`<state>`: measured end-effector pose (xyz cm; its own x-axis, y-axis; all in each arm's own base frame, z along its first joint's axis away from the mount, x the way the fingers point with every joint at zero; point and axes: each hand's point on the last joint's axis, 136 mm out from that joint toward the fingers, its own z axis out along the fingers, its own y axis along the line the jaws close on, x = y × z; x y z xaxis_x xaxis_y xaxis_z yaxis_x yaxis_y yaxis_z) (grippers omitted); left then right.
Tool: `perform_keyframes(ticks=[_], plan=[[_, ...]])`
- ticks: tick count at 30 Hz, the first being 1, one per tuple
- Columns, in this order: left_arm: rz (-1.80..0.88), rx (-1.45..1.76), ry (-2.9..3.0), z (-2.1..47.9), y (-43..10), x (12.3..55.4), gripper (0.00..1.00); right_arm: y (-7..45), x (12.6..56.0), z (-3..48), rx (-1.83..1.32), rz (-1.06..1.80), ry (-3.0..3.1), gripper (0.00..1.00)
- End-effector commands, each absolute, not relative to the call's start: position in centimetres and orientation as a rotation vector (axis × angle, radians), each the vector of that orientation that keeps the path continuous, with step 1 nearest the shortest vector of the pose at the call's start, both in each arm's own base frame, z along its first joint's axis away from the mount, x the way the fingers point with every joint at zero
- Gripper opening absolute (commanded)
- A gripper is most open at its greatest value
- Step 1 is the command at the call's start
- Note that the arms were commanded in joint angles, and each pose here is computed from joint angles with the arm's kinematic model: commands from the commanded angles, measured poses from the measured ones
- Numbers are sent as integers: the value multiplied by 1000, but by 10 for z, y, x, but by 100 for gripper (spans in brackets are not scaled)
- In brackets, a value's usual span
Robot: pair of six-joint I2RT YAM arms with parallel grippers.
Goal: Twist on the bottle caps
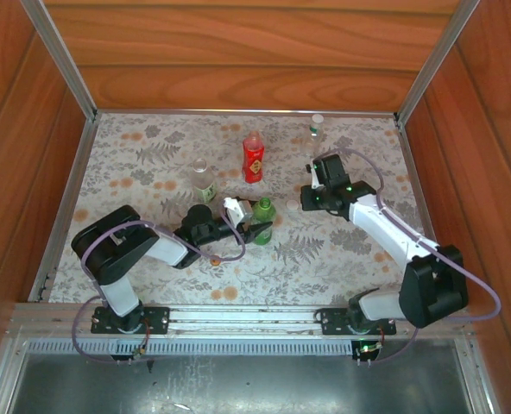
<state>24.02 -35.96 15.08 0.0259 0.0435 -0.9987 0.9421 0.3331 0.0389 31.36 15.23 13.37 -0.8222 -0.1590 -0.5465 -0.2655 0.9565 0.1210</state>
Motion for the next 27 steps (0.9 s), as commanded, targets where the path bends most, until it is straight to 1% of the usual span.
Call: perform_keyframes(ticks=[1, 8, 15, 18, 23, 27], plan=[[-896, 1029, 1397, 134, -363, 242, 64, 162, 295, 152, -411, 295, 2562, 38], [-897, 1028, 1403, 131, -365, 244, 64, 186, 281, 194, -541, 316, 2494, 38], [-896, 1029, 1406, 130, -364, 244, 64, 215, 271, 233, -630, 409, 2406, 38], [-898, 1027, 1403, 132, -364, 244, 64, 214, 274, 227, -622, 378, 2410, 38], [-893, 1015, 1411, 132, -363, 244, 64, 202, 281, 197, -510, 306, 2455, 38], [-885, 1012, 1412, 133, -360, 244, 65, 192, 282, 174, -448, 270, 2496, 42]])
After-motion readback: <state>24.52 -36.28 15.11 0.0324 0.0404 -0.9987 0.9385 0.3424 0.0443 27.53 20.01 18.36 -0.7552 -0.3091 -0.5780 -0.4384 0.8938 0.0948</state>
